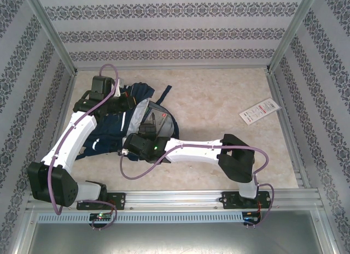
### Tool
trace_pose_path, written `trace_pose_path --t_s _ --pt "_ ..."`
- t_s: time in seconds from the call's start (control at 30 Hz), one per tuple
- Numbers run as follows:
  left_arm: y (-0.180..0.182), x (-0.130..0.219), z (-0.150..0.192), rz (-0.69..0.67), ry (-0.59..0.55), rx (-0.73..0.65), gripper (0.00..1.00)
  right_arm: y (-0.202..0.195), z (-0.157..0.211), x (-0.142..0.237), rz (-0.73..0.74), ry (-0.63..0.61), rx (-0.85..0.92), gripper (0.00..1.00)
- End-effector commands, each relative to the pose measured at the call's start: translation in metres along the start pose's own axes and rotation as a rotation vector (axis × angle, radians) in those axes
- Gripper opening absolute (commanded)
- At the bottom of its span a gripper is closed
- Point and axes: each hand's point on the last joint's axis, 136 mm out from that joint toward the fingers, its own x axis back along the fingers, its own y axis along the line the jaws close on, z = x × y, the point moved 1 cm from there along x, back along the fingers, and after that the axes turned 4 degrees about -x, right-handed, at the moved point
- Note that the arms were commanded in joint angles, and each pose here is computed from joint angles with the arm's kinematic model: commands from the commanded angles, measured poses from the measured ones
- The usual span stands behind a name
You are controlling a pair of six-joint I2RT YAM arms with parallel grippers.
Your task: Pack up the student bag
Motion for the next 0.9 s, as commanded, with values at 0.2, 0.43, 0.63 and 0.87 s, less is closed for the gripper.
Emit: trace_pose_path --t_s 0.2,0.43,0.63,0.87 --pt "-0.012 0.01 -0.025 0.039 -0.095 -0.031 0.0 -0.022 0.039 0.037 -0.023 0.013 -0.325 0.86" --pt "-0.013 0.008 -0.026 0.047 -0.089 -0.028 0.0 -0.018 0.051 0.035 -0.162 0.023 -0.553 0.47" --pt "-0.013 0.007 -0.025 0.052 -0.083 -0.024 0.0 -0.005 0.034 0.003 -0.194 0.056 -0.575 0.41" --pt "-0.013 0.009 -0.022 0.054 -0.079 -0.024 0.0 0.0 0.025 -0.035 -0.167 0.11 -0.598 0.41"
